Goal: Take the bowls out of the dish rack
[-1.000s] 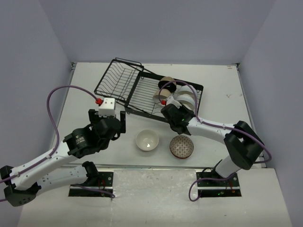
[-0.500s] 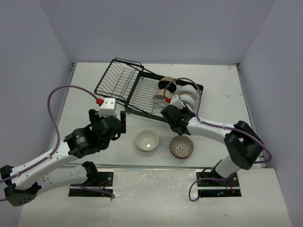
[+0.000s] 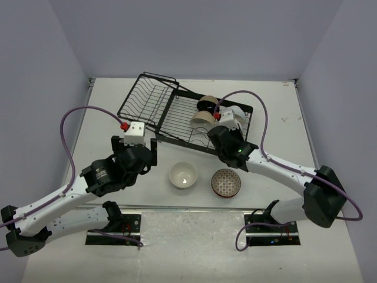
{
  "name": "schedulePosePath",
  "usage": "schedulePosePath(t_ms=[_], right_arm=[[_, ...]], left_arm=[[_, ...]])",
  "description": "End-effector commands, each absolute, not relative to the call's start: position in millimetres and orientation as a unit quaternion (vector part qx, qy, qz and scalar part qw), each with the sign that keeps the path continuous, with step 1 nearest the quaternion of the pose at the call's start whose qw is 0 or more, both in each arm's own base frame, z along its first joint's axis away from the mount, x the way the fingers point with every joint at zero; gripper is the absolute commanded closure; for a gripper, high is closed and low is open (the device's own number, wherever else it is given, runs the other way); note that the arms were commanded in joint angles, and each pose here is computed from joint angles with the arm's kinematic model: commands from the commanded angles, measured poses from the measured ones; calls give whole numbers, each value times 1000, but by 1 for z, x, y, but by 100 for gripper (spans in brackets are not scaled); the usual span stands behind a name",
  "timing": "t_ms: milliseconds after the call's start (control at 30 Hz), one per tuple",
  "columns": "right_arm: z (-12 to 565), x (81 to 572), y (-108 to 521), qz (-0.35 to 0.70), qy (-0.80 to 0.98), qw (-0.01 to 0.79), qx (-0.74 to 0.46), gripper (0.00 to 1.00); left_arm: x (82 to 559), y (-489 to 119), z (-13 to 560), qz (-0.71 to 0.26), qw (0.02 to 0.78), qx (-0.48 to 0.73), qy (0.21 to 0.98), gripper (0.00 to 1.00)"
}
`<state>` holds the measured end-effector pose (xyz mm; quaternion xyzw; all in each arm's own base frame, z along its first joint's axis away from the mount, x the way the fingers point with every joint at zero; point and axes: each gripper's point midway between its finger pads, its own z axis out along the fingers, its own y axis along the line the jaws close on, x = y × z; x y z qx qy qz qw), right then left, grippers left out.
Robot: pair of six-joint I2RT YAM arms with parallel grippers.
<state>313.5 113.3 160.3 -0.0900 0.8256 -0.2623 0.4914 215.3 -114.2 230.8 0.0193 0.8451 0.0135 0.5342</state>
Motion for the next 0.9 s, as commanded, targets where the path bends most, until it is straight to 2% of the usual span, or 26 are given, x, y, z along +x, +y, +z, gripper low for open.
schedulePosePath(t_ms=[0,233,467,533,633,667,733,800,867], right_arm=[[174,318,115,-246,816,520,-64,100],[155,314,122,-216,831,508,-69,100],[178,293,137,-65,845,531,-6,99],[184,288,137,-46,844,534,1,87],[187,284,142,-32,844,534,-40,82],[179,285,146,-38,847,525,-66,72],[164,286,149,-65,852,503,-132,57],[147,287,144,-99,864,474,-140,44],[146,285,148,-78,873,469,-111,43]], left_arm=[[220,-116,235,12,545,13,838,0],[220,-116,235,13,545,13,838,0],[221,-118,232,14,542,17,840,0],[220,-117,232,15,542,17,840,0],[220,-118,231,14,541,18,841,0],[220,-117,231,14,541,18,841,0],[220,-118,232,12,541,18,841,0],[220,-118,231,12,540,20,841,0],[220,-119,231,10,540,21,842,0]])
